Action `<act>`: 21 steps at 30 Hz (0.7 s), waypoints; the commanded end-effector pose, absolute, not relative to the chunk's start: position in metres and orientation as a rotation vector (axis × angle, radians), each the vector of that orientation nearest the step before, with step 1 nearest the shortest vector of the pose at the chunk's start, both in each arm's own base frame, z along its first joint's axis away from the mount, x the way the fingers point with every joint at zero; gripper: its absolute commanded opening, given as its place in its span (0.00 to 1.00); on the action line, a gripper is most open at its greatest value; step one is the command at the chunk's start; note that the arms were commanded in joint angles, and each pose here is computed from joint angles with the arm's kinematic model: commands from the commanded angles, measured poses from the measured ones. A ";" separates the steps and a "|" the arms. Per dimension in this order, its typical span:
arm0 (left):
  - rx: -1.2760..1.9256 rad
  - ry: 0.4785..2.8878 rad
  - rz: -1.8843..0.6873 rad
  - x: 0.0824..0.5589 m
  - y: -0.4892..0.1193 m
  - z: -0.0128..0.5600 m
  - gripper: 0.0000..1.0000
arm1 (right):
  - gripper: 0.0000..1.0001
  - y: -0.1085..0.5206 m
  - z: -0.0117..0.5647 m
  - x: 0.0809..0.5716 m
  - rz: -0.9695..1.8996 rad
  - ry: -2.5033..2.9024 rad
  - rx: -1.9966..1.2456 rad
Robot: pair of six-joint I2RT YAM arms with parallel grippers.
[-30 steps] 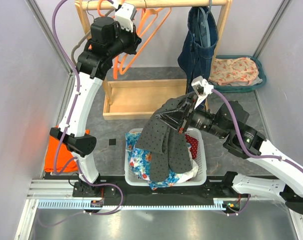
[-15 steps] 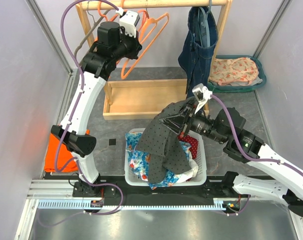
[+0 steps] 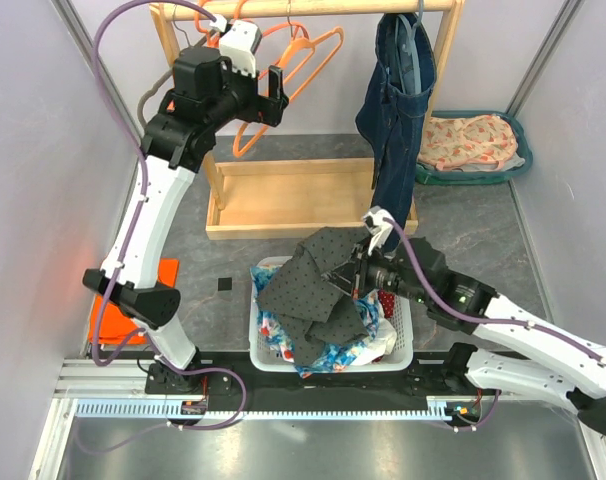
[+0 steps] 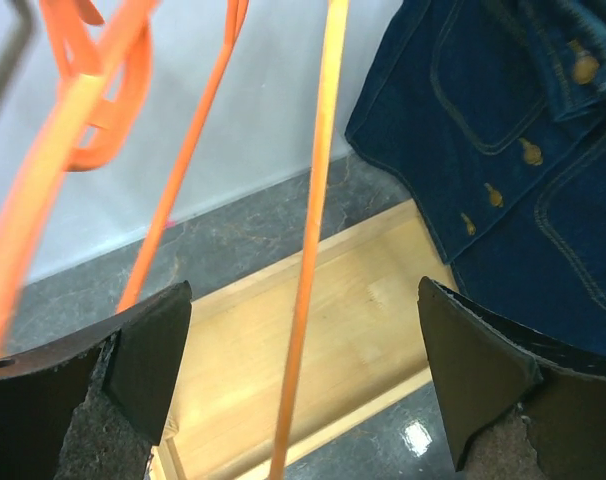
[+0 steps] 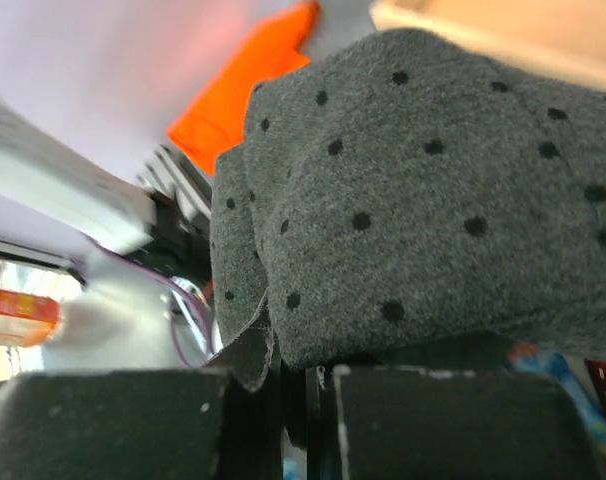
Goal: Remove the skirt from the hanger
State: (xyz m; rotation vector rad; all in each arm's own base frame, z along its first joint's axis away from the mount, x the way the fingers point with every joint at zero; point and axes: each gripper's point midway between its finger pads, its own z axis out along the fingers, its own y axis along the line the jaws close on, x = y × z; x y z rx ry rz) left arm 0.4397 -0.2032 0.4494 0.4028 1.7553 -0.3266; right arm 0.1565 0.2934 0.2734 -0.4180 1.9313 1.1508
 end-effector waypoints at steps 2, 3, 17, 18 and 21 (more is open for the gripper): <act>0.459 1.587 -0.470 0.378 -0.202 0.516 1.00 | 0.00 0.292 0.201 0.151 1.098 2.142 -0.376; 0.481 1.573 -0.500 0.369 -0.204 0.520 1.00 | 0.00 0.293 0.193 0.149 1.101 2.163 -0.376; 0.772 1.576 -0.632 0.287 -0.243 0.490 1.00 | 0.00 0.261 0.130 0.070 1.176 2.524 -0.554; 0.806 1.576 -0.618 0.284 -0.248 0.484 1.00 | 0.00 0.256 0.120 0.069 1.137 2.568 -0.537; 0.887 1.631 -0.613 0.272 -0.263 0.452 1.00 | 0.00 0.241 0.076 0.067 0.976 2.738 -0.454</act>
